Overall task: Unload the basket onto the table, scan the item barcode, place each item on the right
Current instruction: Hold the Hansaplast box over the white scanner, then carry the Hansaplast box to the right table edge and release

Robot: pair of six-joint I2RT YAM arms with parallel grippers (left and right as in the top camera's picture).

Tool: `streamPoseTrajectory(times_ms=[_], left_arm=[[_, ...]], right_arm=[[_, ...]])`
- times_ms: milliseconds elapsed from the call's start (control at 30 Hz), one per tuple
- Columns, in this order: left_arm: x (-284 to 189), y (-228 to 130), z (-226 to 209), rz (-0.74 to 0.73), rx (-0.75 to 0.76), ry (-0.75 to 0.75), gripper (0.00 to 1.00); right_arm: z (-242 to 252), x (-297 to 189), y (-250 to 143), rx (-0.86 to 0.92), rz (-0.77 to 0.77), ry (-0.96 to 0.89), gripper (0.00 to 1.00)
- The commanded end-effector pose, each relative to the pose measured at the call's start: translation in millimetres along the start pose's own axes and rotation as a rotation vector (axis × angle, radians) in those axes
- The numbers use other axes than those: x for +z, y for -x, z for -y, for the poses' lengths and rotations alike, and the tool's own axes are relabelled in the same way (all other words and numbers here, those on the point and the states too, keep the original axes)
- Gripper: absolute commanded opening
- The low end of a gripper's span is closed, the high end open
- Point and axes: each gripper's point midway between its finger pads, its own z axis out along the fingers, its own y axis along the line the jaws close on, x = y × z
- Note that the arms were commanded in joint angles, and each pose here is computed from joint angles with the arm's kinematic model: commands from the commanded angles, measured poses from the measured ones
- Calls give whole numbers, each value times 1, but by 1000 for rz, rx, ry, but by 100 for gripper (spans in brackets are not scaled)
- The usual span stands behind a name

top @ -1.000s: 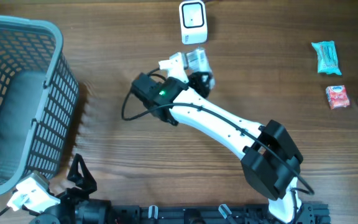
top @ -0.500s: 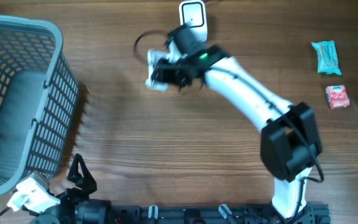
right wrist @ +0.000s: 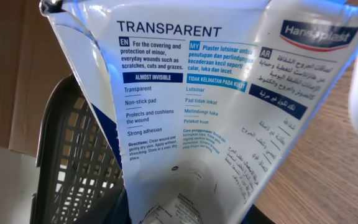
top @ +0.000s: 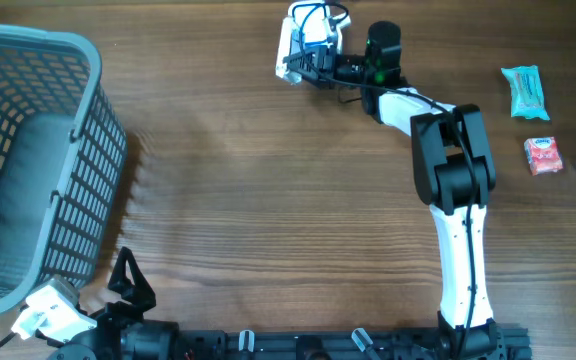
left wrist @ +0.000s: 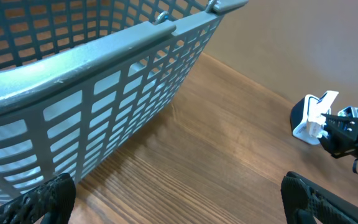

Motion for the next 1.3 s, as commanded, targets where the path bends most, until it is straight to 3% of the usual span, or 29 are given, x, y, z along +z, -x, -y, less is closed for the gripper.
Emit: streamPoseTrajectory(times_ms=[0,167,267,367,433,533,633,733,800,833,867,900,1000,1133,1167,1267], left_arm=[[-1,1,1,5,-7,-9,100],[-1,1,1,5,-7,-9,100],[-1,1,1,5,-7,-9,100],[-1,1,1,5,-7,-9,100],[-1,1,1,5,-7,-9,100],[-1,1,1,5,-7,-9,100],[-1,1,1,5,-7,-9,100],[-1,1,1,5,-7,-9,100],[-1,1,1,5,-7,-9,100],[-1,1,1,5,-7,-9,100],[-1,1,1,5,-7,-9,100],[-1,1,1,5,-7,-9,100],[-1,1,1,5,-7,-9,100],[-1,1,1,5,-7,-9,100],[-1,1,1,5,-7,-9,100],[-1,1,1,5,-7,-9,100]], right_arm=[[0,-7,12,-61,39,-13,5],[-6,-37,31,-149,68,2,5],[-54,-84,60,-235,87,35,5],[-117,-150,96,-356,157,18,5],[-117,-219,123,-345,287,-85,5],[-25,-345,132,-62,562,-481,5],[58,-464,77,296,730,-974,5],[81,-545,24,505,828,-1303,6],[82,-559,11,507,801,-1370,16],[83,-560,10,501,788,-1375,25],[79,-554,13,475,766,-1347,75],[71,-547,20,446,758,-1300,100],[5,-545,49,327,830,-1263,99],[-145,-539,63,111,942,-1298,100],[-197,-517,59,-14,920,-1304,100],[-284,-436,31,-241,780,-1244,100]])
